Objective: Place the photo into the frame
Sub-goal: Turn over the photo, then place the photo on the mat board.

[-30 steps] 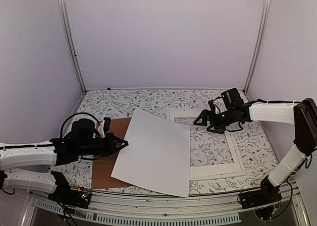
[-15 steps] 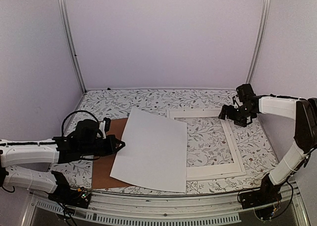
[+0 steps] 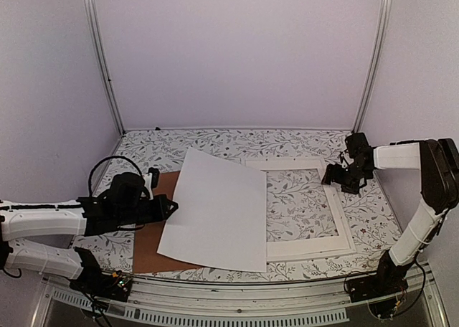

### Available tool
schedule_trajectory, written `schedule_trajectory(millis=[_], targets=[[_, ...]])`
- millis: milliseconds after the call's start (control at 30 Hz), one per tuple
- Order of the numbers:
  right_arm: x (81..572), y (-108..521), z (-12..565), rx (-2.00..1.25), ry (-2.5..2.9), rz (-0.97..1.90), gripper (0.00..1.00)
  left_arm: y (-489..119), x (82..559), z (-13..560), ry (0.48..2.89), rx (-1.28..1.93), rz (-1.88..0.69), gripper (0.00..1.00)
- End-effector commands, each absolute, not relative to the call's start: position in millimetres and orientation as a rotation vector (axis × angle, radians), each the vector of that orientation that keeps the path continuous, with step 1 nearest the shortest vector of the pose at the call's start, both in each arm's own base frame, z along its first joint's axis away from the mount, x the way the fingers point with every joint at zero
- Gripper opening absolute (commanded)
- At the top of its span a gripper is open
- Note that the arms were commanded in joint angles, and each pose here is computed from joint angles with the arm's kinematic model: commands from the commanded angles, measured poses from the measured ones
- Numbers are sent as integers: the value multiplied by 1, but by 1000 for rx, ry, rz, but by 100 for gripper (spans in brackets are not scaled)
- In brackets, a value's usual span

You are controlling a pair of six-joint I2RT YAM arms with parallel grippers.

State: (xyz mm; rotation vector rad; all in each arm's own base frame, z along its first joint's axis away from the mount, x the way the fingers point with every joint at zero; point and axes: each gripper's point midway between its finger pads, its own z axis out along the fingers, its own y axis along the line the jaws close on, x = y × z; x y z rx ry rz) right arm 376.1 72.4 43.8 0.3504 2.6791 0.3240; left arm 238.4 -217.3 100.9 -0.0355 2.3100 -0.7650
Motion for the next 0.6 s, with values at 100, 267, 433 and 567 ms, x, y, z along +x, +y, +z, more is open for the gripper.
schedule_trajectory(millis=[100, 267, 433, 567], targets=[[367, 80, 23, 323, 2712, 396, 86, -220, 248, 127, 2184, -63, -816, 0], [356, 94, 17, 313, 2718, 516, 78, -221, 247, 128, 2142, -113, -885, 0], [340, 111, 17, 316, 2700, 661, 72, -220, 250, 113, 2197, -125, -830, 0], [329, 129, 22, 284, 2697, 722, 71, -225, 250, 102, 2255, -85, -800, 0]])
